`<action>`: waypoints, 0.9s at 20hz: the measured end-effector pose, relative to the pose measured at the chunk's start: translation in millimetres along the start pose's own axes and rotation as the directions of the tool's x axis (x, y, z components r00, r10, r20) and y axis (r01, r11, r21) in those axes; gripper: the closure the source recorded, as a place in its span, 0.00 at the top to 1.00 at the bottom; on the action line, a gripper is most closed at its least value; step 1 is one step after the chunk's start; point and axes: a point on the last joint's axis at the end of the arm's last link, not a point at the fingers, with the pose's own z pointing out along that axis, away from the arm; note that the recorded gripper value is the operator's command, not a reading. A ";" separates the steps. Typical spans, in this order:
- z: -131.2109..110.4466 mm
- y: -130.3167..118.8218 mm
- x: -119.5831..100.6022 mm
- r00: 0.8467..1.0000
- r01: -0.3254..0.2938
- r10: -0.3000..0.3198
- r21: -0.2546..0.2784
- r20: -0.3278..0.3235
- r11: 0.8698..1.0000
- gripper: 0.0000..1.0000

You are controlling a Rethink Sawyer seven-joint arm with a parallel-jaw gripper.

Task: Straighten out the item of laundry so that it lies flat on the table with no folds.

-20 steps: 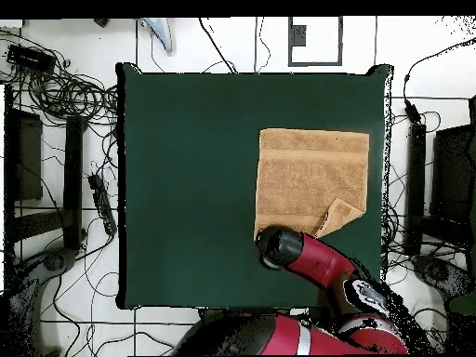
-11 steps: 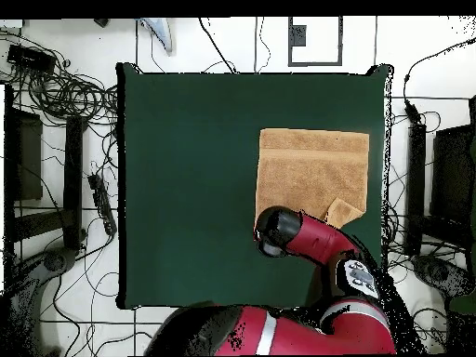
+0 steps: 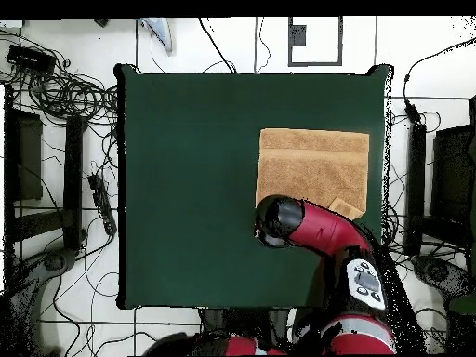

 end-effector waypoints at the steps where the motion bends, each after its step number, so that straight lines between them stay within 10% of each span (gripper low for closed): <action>1: -8.7 -1.3 -3.2 1.000 0.000 0.000 0.000 0.006 1.000 1.00; 18: -75.8 -9.3 -36.9 0.999 0.010 -0.010 0.009 0.052 1.000 1.00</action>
